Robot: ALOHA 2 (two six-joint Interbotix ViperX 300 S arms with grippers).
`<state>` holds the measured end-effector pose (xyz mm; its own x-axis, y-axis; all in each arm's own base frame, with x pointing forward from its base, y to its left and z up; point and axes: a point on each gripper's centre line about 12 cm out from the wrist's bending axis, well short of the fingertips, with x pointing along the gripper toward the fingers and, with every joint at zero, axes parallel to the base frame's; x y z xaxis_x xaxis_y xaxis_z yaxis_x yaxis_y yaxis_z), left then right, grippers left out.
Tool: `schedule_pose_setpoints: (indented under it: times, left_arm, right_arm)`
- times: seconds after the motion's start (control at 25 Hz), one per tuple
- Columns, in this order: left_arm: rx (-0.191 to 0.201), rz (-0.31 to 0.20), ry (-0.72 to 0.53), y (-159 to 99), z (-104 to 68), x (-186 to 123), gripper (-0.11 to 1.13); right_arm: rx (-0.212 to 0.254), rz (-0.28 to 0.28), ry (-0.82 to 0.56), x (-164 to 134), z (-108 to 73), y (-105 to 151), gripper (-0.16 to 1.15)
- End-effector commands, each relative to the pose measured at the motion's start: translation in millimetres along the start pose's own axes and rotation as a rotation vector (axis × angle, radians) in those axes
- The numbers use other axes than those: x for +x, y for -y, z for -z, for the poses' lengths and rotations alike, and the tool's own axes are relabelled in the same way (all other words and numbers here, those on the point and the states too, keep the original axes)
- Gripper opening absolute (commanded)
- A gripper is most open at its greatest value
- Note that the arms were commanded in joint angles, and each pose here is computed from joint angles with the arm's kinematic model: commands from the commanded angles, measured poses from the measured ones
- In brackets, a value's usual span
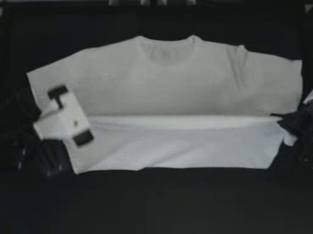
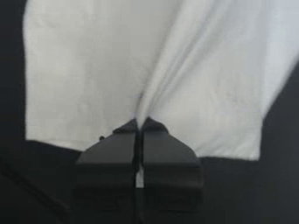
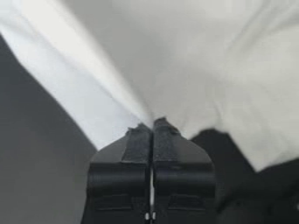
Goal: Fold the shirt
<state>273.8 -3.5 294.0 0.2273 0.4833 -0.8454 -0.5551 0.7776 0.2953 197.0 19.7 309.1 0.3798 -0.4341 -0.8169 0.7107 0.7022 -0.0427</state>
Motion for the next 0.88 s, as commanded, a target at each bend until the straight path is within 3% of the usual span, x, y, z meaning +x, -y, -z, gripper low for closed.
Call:
schedule_pose_setpoints:
  times: [0.04,0.36,0.6,0.72,0.88]
  left_arm:
    - [-0.041,0.007,0.033,-27.7,-12.5,5.2,0.07]
    - [-0.126,-0.037,0.049,-72.9,-33.6,41.3,0.07]
    - [-0.221,-0.072,0.040,-104.6,-44.2,79.1,0.07]
    - [-0.232,-0.087,0.036,-118.3,-51.0,99.2,0.07]
    - [-0.248,-0.122,0.004,-135.7,-54.2,124.2,0.07]
  right_arm:
    - [0.049,0.011,0.034,7.2,-11.1,18.6,0.06]
    - [0.134,0.094,0.061,44.6,-37.4,58.8,0.06]
    - [0.204,0.175,0.079,71.0,-49.4,90.1,0.06]
    - [0.248,0.197,0.095,85.7,-54.7,106.8,0.06]
    - [0.275,0.214,0.117,100.2,-62.6,123.4,0.06]
